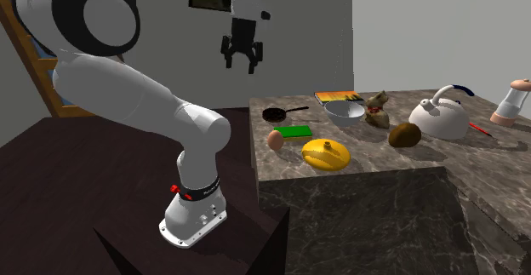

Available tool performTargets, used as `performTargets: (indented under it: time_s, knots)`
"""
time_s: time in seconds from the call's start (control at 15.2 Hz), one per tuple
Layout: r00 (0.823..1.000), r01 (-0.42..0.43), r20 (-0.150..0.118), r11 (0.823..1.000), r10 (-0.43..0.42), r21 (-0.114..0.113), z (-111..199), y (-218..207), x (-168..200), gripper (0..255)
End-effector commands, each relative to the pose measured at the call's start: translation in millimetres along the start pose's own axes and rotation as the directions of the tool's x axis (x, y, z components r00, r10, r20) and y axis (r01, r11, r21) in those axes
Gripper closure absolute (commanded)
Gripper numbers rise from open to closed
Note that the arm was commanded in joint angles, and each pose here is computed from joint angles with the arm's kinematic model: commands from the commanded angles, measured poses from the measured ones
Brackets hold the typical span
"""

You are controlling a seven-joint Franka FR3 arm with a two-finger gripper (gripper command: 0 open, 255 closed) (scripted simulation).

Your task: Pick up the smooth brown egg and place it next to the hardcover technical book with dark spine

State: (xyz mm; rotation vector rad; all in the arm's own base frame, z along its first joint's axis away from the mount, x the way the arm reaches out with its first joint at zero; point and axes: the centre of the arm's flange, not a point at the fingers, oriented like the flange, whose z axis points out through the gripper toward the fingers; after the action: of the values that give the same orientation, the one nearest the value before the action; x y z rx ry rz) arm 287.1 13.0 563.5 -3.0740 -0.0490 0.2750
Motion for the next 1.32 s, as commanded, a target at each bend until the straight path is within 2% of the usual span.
performTargets:
  time_s: [0.0, 0.59, 1.25]
  knots:
    - [1.000, 0.000, 0.000, 1.000, 0.000, 0.000, 0, 0, 0, 0]
    - [0.990, 0.135, 0.032, 0.989, -0.138, 0.062, 77, 99, 10, 0]
    - [0.958, 0.271, 0.055, 0.954, -0.280, 0.131, 165, 195, 30, 0]
